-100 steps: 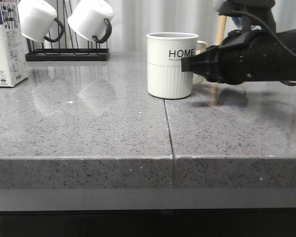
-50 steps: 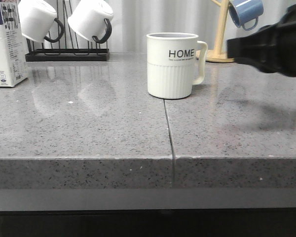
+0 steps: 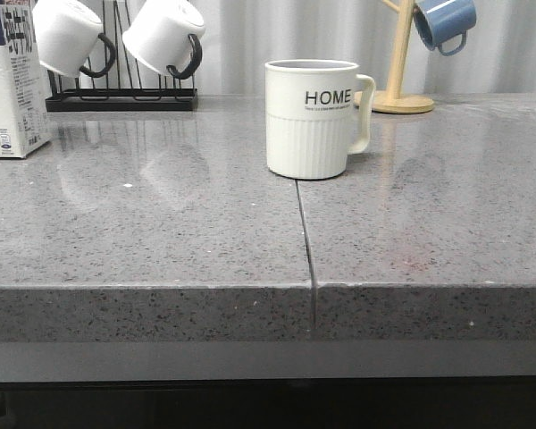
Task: Place milk next to cup
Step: 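Move the left gripper to the Pascual milk carton and grasp it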
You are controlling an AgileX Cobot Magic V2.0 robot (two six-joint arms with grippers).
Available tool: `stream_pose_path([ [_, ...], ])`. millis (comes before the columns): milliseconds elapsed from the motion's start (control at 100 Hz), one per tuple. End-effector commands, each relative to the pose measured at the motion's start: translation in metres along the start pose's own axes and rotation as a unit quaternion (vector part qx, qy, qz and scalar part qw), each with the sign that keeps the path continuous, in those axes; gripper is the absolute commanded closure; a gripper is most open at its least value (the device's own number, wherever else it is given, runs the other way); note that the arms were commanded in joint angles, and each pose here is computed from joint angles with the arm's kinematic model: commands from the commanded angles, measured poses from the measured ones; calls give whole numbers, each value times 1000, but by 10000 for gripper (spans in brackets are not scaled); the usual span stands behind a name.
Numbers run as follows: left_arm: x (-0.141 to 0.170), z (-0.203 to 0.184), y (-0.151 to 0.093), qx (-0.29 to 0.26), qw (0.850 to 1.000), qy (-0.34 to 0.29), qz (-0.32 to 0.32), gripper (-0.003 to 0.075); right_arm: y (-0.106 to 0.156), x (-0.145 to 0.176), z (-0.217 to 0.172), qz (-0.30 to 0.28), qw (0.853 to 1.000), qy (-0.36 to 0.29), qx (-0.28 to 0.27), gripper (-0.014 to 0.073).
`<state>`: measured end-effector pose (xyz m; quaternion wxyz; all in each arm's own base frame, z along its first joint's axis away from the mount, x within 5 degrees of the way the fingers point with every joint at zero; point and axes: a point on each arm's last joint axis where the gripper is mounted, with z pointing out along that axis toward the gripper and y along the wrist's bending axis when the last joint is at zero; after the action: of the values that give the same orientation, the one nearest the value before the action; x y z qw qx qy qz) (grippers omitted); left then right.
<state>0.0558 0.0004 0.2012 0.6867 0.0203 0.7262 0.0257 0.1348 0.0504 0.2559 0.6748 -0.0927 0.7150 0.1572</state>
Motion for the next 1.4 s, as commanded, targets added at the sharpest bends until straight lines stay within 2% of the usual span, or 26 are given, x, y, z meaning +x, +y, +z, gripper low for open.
stream_pose_path([
  [0, 6, 0, -1, 0, 999, -33, -1, 741, 2, -15, -15, -2, 999, -43, -5, 661],
  [220, 6, 0, -1, 0, 999, -33, -1, 741, 2, -15, -48, -2, 1000, -19, -3, 661],
  [420, 6, 0, -1, 0, 999, -33, -1, 741, 2, -15, -72, -2, 999, -34, -4, 661],
  [750, 0, -1, 0, -1, 999, -51, -1, 741, 2, -14, -77, -2, 999, -35, -5, 661],
  [870, -20, -4, 1, -3, 998, -63, 6, 741, 2, -14, -77, -2, 999, -35, -5, 661],
  [1080, -68, -3, 5, -1, 1000, 2, 20, 741, 2, -14, -77, -2, 999, -35, -5, 661],
  [1220, -98, 10, 7, 0, 1000, 13, 20, 741, 2, -14, -77, -2, 999, -35, -5, 661],
  [1390, -117, 34, 8, 2, 999, 39, 20, 741, 2, -14, -77, -2, 999, -35, -5, 661],
])
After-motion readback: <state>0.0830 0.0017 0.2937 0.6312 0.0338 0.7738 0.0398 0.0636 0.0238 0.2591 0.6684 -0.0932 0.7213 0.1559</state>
